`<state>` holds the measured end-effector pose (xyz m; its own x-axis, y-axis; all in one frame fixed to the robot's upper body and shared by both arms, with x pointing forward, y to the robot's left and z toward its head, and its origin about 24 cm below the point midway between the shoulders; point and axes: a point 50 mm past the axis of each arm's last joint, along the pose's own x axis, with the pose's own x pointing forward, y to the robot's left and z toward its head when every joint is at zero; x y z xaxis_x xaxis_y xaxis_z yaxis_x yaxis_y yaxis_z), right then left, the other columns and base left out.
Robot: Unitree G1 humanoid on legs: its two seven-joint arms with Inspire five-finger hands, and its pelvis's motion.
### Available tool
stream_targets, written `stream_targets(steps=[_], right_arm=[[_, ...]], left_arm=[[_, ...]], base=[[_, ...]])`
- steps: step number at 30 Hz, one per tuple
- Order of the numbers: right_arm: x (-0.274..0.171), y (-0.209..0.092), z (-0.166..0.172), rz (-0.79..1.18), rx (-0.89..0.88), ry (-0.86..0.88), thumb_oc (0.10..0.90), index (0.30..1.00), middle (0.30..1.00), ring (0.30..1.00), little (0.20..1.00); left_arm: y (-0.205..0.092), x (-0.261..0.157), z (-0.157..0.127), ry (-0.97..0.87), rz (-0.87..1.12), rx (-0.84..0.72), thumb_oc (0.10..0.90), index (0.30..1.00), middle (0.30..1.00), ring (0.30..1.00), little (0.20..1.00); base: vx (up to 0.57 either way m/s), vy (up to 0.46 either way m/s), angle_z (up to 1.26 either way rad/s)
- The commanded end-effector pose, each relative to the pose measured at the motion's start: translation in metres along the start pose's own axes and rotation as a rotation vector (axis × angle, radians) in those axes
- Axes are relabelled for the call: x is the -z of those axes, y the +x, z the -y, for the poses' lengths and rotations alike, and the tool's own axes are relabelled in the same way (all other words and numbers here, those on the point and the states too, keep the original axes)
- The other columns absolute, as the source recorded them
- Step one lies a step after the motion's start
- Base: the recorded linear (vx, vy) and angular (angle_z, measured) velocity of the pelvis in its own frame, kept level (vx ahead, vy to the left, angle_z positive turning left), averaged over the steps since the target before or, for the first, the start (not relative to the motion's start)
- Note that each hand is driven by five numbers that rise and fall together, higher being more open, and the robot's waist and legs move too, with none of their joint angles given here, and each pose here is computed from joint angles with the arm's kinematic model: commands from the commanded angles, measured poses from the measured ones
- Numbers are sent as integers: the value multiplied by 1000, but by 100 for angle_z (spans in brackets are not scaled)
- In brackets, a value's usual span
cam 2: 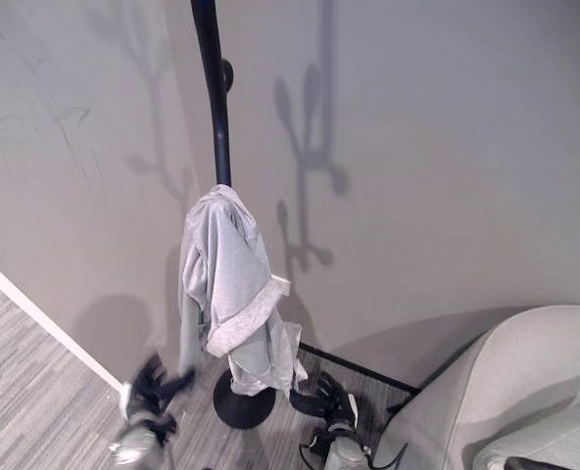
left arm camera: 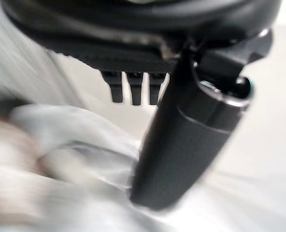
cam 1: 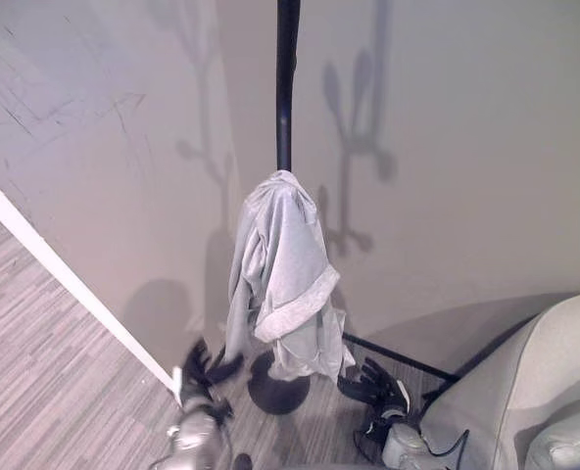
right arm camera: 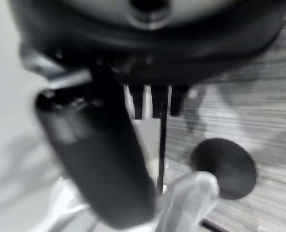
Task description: Hang the clothes on the sofa on the clothes rack.
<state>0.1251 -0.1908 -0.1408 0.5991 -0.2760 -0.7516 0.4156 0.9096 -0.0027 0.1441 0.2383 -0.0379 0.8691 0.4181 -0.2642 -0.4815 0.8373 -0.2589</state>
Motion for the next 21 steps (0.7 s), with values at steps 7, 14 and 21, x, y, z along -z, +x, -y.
stream_targets(steps=[7, 14, 21], right_arm=[[14, 12, -9, -210, 138, 345, 800, 900, 900, 900, 900], [32, 7, 5, -300, 202, 370, 800, 900, 900, 900, 900], [50, -2, 17, -409, 276, 420, 800, 900, 900, 900, 900]], left_arm=[[-36, 121, -77, -223, -613, -677, 800, 900, 900, 900, 900], [-63, 137, -81, -188, -746, -698, 800, 900, 900, 900, 900], [-50, 141, -57, -49, -800, -499, 800, 900, 900, 900, 900]], base=[[18, -9, 15], [20, -2, 15], [0, 0, 0]])
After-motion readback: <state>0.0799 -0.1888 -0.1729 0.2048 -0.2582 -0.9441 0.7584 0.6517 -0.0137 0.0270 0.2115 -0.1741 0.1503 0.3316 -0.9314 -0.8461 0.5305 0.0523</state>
